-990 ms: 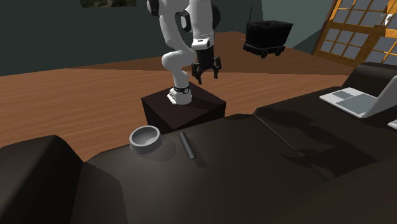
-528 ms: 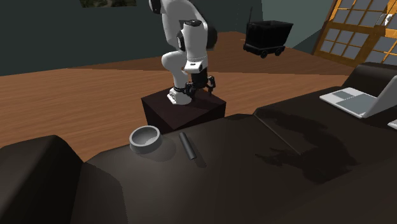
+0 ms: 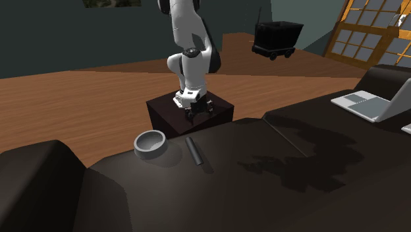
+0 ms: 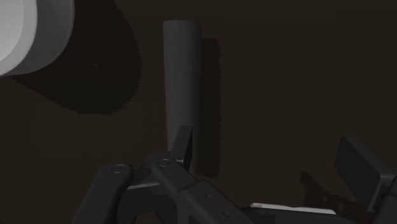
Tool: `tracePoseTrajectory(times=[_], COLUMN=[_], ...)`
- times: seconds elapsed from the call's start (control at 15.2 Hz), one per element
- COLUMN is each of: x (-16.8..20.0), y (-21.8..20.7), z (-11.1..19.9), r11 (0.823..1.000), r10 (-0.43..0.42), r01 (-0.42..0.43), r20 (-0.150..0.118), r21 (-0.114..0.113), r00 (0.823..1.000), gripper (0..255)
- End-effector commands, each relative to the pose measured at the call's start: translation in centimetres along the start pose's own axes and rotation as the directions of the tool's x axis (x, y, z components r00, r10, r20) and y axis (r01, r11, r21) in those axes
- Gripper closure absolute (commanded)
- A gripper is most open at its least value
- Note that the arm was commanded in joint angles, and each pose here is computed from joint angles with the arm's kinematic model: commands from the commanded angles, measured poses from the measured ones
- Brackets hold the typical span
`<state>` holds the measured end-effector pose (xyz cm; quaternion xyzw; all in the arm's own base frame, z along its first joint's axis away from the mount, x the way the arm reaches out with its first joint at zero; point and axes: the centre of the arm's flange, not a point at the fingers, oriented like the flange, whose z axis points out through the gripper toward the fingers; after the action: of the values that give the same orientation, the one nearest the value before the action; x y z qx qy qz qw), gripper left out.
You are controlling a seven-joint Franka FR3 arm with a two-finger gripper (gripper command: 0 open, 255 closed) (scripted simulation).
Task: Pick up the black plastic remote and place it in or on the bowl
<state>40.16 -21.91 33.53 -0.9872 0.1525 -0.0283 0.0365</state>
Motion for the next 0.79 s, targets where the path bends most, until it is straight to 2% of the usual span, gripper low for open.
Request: tracePoseTrajectory(times=[0.0,0.46,0.73], x=[0.6,2.2,2.2], y=[1.6,7.0,7.1], z=[1.9,9.3,10.9], r11=[1.0,0.997,0.997], r10=[0.016,0.071,0.072], r01=[-0.016,-0.071,-0.072], r20=[0.009,0.042,0.042], r21=[-0.002,-0.007,-0.007], r00=[1.0,0.997,0.997], gripper=[0,0,0])
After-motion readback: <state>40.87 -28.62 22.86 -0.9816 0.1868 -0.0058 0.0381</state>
